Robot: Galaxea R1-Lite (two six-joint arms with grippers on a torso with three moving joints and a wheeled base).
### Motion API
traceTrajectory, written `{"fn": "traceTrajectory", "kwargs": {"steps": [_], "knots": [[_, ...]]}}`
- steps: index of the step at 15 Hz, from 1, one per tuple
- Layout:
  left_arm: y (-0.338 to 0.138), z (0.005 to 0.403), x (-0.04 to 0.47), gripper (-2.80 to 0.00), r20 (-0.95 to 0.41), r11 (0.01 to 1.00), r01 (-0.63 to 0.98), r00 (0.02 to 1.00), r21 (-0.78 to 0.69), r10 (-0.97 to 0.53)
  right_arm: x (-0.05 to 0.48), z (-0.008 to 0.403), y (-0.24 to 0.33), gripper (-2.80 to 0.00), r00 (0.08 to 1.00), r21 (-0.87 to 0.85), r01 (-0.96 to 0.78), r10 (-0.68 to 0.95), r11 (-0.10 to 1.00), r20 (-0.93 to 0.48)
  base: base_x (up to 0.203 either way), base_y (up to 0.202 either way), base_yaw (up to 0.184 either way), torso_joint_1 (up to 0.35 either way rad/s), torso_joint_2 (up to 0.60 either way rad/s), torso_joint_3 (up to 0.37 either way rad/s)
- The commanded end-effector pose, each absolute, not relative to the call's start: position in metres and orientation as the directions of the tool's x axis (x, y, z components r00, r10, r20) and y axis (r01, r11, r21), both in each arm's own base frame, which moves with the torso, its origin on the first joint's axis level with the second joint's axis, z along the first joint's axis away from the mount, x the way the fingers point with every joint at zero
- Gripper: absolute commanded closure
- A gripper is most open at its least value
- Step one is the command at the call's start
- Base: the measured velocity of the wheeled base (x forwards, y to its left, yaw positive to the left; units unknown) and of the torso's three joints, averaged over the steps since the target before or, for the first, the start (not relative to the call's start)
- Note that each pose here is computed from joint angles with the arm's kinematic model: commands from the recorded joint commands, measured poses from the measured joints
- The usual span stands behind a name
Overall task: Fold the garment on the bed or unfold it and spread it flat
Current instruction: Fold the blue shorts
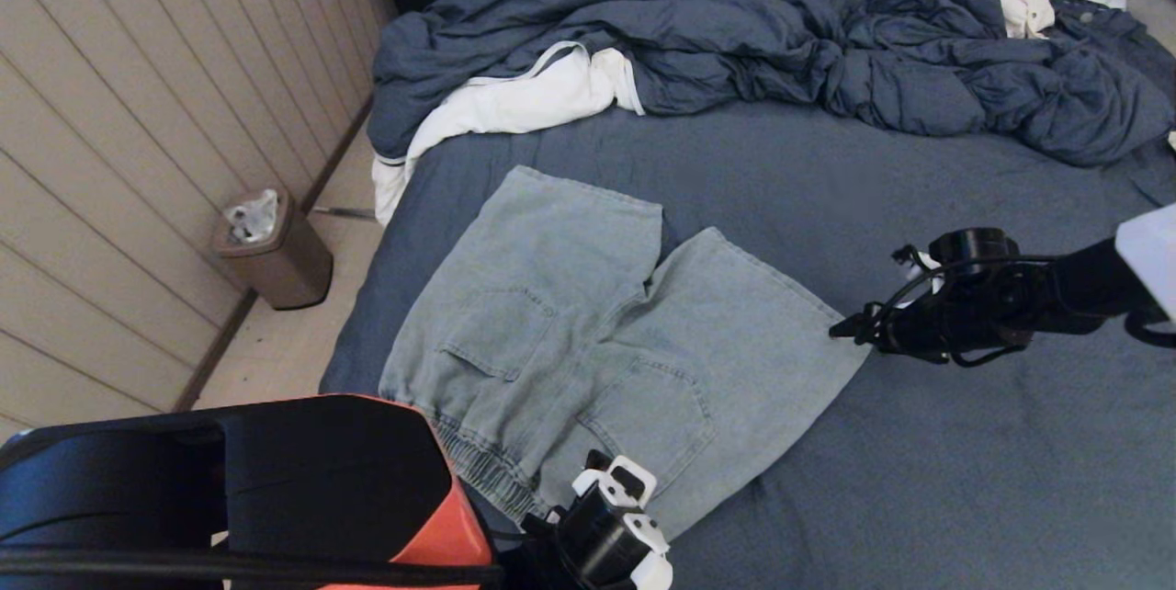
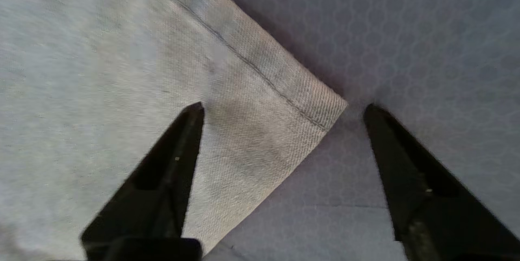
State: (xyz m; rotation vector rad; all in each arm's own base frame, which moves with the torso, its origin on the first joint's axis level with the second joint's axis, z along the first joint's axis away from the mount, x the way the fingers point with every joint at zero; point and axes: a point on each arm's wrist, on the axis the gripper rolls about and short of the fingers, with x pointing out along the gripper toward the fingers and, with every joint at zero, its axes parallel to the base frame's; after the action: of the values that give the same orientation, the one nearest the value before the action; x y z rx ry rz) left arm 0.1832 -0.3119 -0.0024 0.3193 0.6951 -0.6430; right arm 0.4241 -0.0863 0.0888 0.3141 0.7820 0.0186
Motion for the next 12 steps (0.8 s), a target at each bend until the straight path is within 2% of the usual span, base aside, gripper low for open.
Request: {"fn": "traceTrajectory", "kwargs": {"steps": [1,2,7,12], "knots": [[-0.311,-0.005,0.182,0.00,-0.685,0.764,0.642,0.586,0.066,-0.433,0.428,0.078,-0.085,-2.80,0.695,0.289,0.101,0.141,0.952,-0.705,0.000,0.000,0.000,0.000,0.00,0.000],[-0.310,-0.005,0.181,0.00,-0.686,0.764,0.641,0.585,0.065,-0.433,0.427,0.077,-0.081,0.00,0.690,0.283,0.090,0.145,0.955,-0.709,0.000,0.000,0.000,0.000,0.00,0.000],[-0.310,-0.007,0.174,0.00,-0.683,0.752,0.656,0.578,0.064,-0.447,0.428,0.076,-0.080,0.00,0.692,0.276,0.081,0.146,0.958,-0.707,0.000,0.000,0.000,0.000,0.00,0.000],[-0.317,0.012,0.163,0.00,-0.619,0.749,0.661,0.610,0.053,-0.494,0.411,0.110,-0.081,0.00,0.733,0.274,0.072,0.135,0.959,-0.667,0.000,0.000,0.000,0.000,0.00,0.000]]}}
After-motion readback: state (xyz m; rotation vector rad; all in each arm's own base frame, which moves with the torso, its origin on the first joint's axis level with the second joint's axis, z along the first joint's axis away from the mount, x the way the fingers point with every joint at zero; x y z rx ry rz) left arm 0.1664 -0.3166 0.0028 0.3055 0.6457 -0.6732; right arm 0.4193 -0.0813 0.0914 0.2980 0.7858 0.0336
